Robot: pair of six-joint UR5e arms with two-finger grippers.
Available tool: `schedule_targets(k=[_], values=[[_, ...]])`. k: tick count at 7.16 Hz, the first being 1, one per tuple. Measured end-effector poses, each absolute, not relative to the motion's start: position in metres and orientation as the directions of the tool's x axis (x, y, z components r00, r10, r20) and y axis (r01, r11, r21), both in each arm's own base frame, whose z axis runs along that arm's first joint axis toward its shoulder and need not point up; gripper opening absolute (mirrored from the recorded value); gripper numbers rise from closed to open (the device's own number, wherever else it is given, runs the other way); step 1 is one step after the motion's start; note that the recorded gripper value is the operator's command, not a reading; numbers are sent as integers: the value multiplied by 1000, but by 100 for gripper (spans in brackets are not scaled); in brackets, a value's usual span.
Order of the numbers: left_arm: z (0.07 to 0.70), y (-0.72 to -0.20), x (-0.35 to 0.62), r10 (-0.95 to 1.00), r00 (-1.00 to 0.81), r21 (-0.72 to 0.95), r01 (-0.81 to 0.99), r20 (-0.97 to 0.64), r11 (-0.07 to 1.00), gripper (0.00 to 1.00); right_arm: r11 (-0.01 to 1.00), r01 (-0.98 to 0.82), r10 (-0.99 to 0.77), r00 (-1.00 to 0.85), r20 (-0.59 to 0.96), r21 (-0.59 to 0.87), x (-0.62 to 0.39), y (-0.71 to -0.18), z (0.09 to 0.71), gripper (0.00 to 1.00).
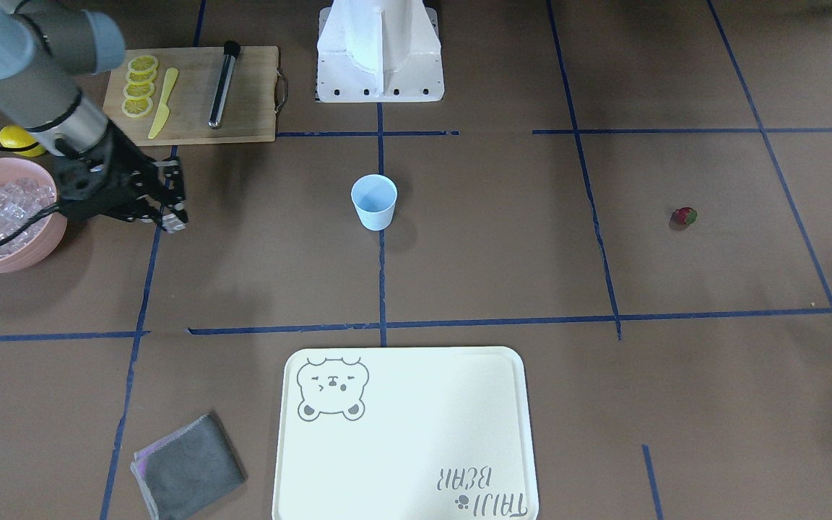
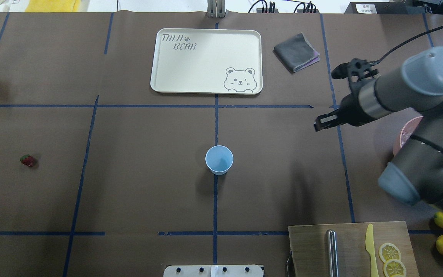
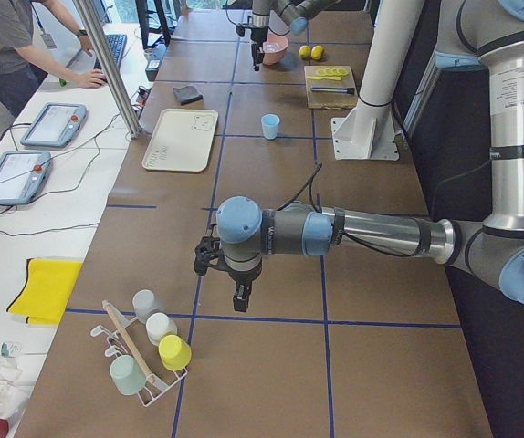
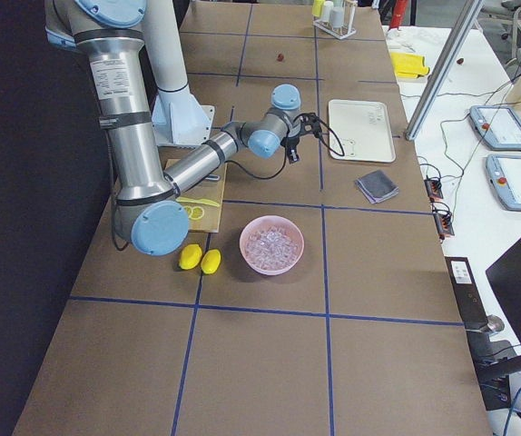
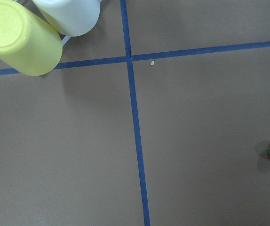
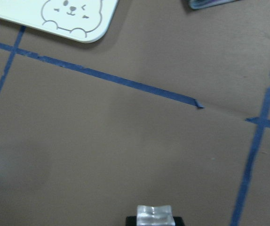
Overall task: Put ice and strawberries in cup
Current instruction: 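Carry the ice cube with the right gripper over the light-blue cup, then open the right gripper to drop the ice cube into the cup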
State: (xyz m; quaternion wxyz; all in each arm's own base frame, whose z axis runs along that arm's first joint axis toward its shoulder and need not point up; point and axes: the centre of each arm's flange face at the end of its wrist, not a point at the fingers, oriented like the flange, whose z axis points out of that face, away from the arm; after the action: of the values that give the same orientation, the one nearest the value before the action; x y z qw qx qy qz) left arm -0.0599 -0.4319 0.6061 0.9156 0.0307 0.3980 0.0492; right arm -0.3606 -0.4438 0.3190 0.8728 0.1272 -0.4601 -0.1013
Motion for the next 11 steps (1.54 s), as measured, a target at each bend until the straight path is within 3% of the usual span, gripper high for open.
schedule_targets(k=[3,5,6,8,11], values=[[607,-432,-60,113,679,94,-66,-725,993,100,961,36,-233,641,731,275,-479,-395,198,0],[610,-431,-60,109,679,87,-66,-726,994,100,963,28,-220,656,722,269,-527,-378,153,0],[612,-431,-60,106,679,84,-66,-726,994,100,961,33,-226,668,709,275,-545,-370,150,8],[613,-431,-60,106,679,83,-66,-727,994,100,956,46,-241,691,682,291,-562,-364,158,98],[613,-432,-59,107,679,83,-68,-727,994,100,955,42,-240,695,678,295,-565,-362,158,99]])
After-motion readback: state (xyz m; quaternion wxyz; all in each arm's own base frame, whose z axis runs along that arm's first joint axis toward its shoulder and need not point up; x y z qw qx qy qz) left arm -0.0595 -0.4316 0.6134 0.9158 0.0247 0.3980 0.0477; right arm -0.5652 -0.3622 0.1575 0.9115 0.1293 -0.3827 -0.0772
